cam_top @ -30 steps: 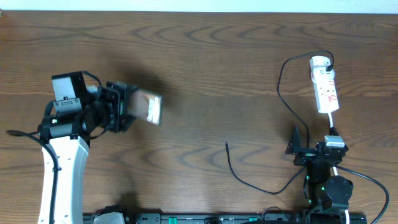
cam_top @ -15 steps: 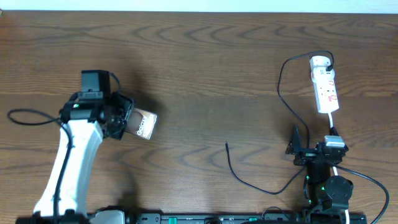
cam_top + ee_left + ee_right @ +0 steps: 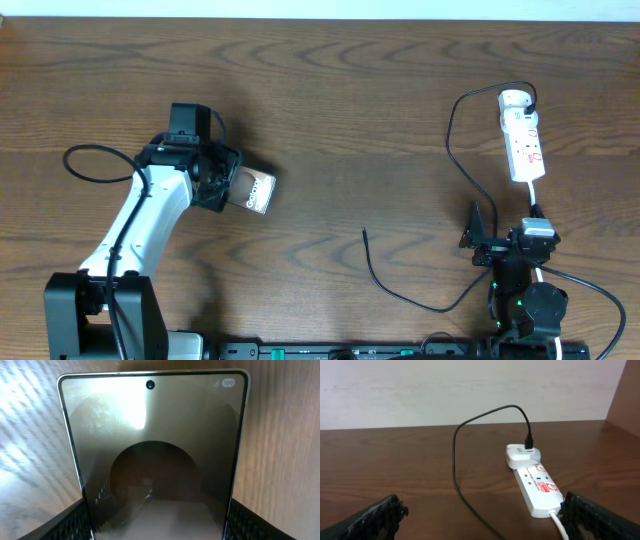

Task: Plug charger to phone and switch on socket
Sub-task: 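Lift the phone with the left gripper and raise it upright, then move the right gripper toward the phone held by the left gripper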

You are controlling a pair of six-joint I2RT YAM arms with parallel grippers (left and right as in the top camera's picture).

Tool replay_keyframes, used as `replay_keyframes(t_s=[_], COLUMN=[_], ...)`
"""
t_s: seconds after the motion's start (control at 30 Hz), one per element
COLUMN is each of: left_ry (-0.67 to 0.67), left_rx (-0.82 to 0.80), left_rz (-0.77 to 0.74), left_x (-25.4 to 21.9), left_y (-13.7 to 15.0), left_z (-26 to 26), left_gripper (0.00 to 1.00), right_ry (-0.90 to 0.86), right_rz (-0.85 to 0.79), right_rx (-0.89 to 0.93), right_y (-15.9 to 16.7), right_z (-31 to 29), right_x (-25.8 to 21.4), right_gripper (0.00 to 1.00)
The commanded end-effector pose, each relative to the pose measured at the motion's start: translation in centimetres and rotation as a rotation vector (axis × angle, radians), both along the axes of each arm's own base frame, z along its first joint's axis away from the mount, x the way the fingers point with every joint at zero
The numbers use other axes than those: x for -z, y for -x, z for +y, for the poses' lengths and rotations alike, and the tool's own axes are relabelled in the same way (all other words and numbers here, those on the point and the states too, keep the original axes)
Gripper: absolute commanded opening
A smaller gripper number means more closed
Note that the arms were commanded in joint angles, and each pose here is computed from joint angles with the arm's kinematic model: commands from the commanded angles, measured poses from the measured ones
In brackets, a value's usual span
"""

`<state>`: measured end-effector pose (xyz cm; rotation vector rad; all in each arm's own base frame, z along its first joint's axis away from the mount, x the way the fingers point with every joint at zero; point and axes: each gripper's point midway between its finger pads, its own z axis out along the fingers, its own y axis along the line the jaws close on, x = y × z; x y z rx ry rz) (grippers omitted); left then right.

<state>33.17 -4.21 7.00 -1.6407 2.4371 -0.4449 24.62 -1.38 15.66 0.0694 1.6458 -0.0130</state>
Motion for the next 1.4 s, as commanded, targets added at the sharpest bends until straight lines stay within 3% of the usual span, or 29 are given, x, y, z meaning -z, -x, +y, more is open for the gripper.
replay_keyframes(t_s=[0.0,0.27,0.33,0.47,0.7,0.83,1.0,1.2,1.37], left_ry=[0.022,0.023,0.029,0.065,0.082,0.104,0.123,0.144,0.161], left_rx=[-0.008,-0.008,-0.014,-0.006,-0.006,-0.014,-0.034,-0.029,-0.083], left_rz=[-0.039,-0.040,-0.039,-0.074,-0.078,-0.073,-0.066,-0.063,-0.032], left_x=[-1.3,-1.4,-1.4,-1.8,-1.9,-2.0,-2.0,-2.1,-1.9], left_y=[-1.0,-1.0,-1.0,-1.8,-1.9,-1.9,-1.8,-1.8,-1.4], left_z=[-0.5,-0.5,-0.6,-1.2,-1.5,-1.8,-2.0,-2.3,-2.3], left_gripper=[0.07,0.07,0.07,0.07,0.07,0.07,0.07,0.07,0.07], right_ry=[0.072,0.065,-0.032,-0.040,-0.199,-0.455,-0.674,-0.844,-0.875], right_rz=[-0.015,-0.009,-0.074,-0.158,0.138,0.406,0.632,0.871,0.890], right_rx=[0.054,0.064,0.034,-0.080,-0.417,-0.777,-1.107,-1.154,-1.237], right_y=[0.1,0.1,0.0,-0.2,-5.1,-10.7,-14.7,-16.9,-16.5], right_z=[-1.0,-1.2,-0.5,1.4,7.0,12.7,19.8,26.9,30.6], right_x=[-0.5,-0.3,-1.7,-5.0,-7.3,-8.8,-7.7,-1.5,0.2], right_gripper=[0.99,0.99,0.99,0.99,0.99,0.99,0.99,0.99,0.99])
